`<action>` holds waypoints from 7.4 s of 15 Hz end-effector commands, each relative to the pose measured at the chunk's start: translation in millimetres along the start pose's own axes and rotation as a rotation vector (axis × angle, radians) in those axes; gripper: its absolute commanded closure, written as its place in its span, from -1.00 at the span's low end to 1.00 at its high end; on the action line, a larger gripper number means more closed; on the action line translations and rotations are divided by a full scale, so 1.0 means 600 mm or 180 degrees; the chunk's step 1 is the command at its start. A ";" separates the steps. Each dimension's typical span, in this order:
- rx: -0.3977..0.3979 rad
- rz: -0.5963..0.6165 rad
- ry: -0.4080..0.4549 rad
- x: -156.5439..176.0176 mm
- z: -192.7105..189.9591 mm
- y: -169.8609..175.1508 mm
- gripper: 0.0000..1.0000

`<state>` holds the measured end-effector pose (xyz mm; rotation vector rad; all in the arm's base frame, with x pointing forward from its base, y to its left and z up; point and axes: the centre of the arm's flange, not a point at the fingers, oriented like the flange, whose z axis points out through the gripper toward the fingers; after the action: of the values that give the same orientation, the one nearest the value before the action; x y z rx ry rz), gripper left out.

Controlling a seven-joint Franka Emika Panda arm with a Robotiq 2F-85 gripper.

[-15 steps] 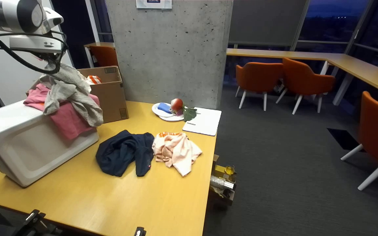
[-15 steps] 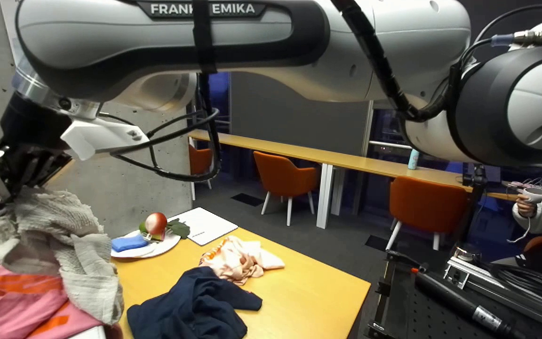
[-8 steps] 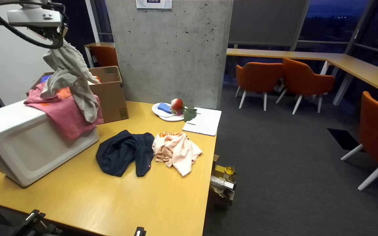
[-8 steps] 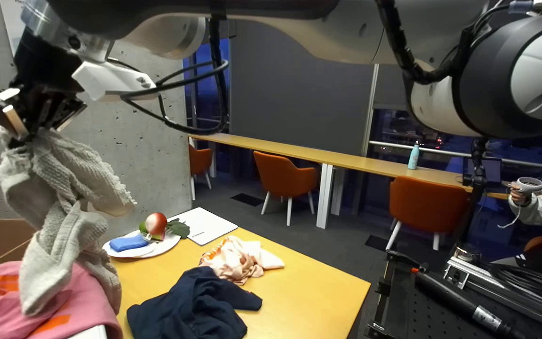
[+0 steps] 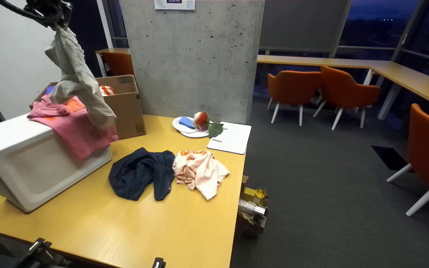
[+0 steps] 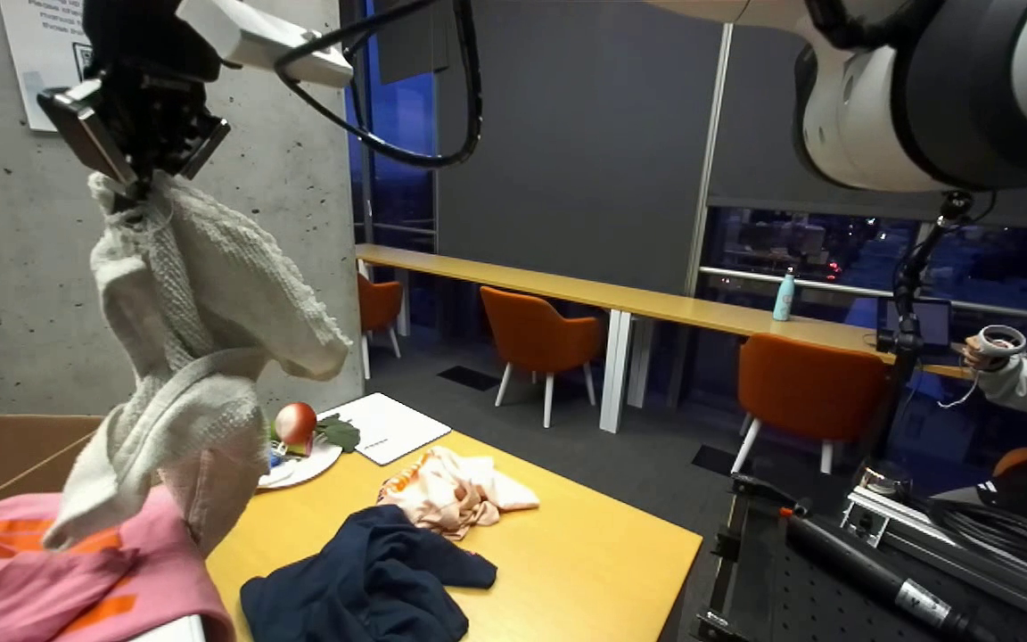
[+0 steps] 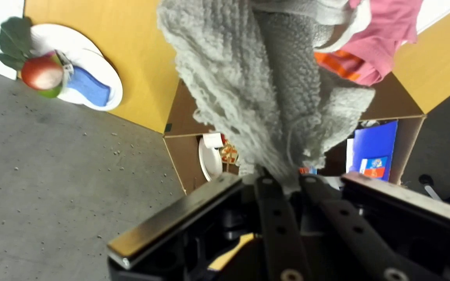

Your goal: Put the clothes on top of the basket on the table

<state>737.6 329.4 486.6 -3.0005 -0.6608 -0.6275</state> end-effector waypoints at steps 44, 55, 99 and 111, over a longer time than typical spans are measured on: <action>-0.0678 0.1860 -0.2578 -0.436 0.523 0.004 0.97; -0.0732 0.1623 -0.1973 -0.544 0.648 -0.020 -0.77; 0.1023 -0.0303 0.0526 0.045 0.379 -0.134 -1.00; 0.1242 -0.0456 -0.0226 -0.007 0.442 -0.173 -1.00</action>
<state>728.1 410.7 242.1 -2.6448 -0.8574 -0.3709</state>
